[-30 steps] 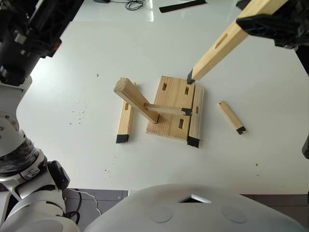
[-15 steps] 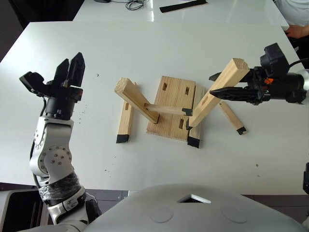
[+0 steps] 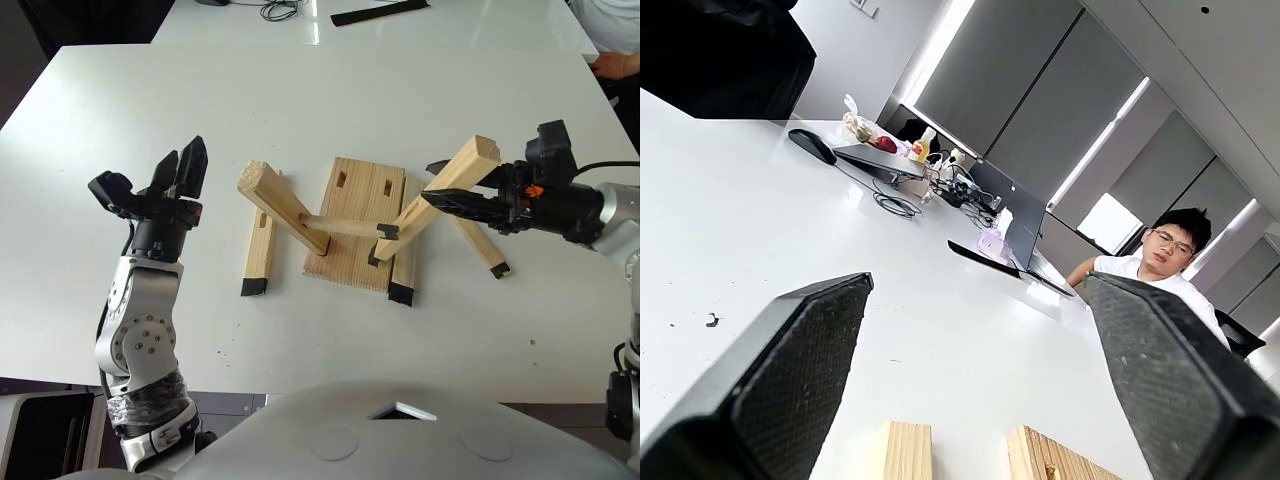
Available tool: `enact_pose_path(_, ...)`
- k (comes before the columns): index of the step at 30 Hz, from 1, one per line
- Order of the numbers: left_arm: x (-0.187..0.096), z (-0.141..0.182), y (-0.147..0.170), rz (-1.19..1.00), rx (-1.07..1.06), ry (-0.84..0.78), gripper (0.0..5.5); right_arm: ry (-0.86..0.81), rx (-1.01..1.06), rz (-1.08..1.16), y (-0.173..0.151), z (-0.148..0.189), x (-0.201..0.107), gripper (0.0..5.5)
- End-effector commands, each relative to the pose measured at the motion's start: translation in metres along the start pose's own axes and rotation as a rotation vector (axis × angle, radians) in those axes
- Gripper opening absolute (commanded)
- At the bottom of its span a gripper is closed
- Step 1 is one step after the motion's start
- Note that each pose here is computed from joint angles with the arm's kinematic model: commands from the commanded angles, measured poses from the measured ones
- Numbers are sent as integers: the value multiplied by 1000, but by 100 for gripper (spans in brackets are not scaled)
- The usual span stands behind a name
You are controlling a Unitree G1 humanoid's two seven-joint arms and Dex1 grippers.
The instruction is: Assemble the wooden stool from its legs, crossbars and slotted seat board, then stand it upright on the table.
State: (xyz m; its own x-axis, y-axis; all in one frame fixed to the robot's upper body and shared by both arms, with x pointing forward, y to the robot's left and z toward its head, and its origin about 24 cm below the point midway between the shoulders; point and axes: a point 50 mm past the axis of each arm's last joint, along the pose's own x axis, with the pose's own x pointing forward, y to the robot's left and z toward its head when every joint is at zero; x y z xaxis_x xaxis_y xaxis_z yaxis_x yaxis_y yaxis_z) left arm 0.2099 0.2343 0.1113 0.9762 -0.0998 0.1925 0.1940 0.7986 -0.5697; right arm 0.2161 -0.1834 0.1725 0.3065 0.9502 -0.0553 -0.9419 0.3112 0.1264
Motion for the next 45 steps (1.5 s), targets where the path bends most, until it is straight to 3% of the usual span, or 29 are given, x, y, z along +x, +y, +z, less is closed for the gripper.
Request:
enact_pose_path(1, 3, -2, -2, -23, 13, 36, 393, 31, -27, -22, 1, -6, 0, 202)
enact_pose_path(19, 6, -3, -20, -100, 20, 15, 393, 212, -88, 84, 10, -11, -9, 202)
enact_pose_path(33, 9, -2, -28, -149, 48, -10, 393, 262, -192, 138, -4, 10, -9, 202)
enact_pose_path(45, -2, -34, -69, -242, -106, 27, 393, 328, -233, 217, -7, 24, -1, 202)
